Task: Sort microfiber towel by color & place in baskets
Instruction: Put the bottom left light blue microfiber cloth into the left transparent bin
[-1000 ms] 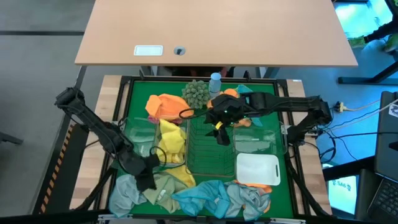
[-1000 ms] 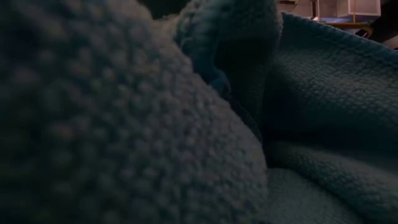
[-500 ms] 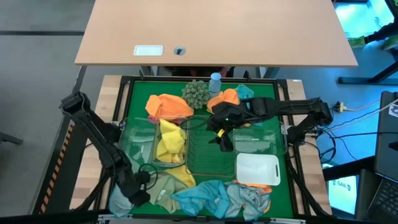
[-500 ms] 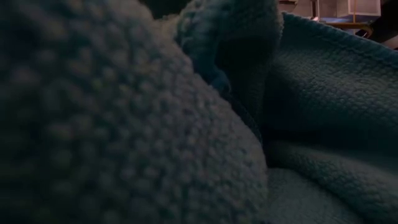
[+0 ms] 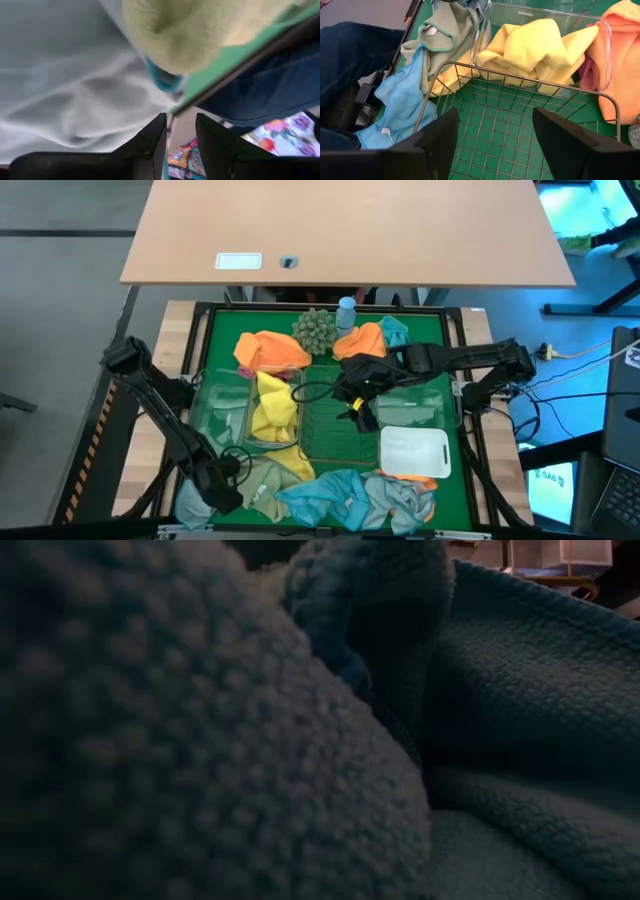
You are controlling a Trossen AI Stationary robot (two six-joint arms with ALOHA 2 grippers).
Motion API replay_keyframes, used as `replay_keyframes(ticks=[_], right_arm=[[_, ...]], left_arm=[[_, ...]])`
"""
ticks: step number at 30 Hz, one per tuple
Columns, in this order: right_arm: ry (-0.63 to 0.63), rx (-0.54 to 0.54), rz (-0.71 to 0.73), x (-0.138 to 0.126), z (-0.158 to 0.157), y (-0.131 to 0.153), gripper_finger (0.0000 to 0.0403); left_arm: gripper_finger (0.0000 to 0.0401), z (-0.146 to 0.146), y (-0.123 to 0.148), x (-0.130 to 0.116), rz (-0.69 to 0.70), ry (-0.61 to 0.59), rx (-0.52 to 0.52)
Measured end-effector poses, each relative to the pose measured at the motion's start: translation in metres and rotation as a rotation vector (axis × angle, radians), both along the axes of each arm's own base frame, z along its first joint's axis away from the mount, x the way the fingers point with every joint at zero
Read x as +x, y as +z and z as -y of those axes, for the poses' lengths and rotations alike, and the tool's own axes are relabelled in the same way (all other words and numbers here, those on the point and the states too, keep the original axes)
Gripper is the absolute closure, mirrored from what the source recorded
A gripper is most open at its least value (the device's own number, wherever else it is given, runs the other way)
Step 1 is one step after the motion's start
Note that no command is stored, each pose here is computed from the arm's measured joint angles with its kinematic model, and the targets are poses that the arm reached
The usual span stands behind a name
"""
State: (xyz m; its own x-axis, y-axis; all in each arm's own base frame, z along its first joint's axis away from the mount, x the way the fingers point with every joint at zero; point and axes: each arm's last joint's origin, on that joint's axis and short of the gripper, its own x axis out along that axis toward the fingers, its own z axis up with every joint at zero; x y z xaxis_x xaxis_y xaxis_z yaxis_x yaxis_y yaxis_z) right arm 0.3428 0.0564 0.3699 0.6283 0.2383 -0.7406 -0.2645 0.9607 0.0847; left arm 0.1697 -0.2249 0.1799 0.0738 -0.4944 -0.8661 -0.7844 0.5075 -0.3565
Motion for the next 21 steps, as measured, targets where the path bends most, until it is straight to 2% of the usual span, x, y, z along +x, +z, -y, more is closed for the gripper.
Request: replay_keyframes(ticks=[10, 21], right_arm=[[-0.001, -0.001, 0.001, 0.0002, 0.0000, -0.0001, 0.0149], [-0.002, -0.002, 0.001, 0.0002, 0.0002, -0.0001, 0.0149]], left_arm=[[0.0302, -0.0038, -0.0085, 0.0007, 0.023, 0.037, 0.115], [0.0303, -0.0031, -0.0083, -0.0027, -0.025, 0.009, 0.092]])
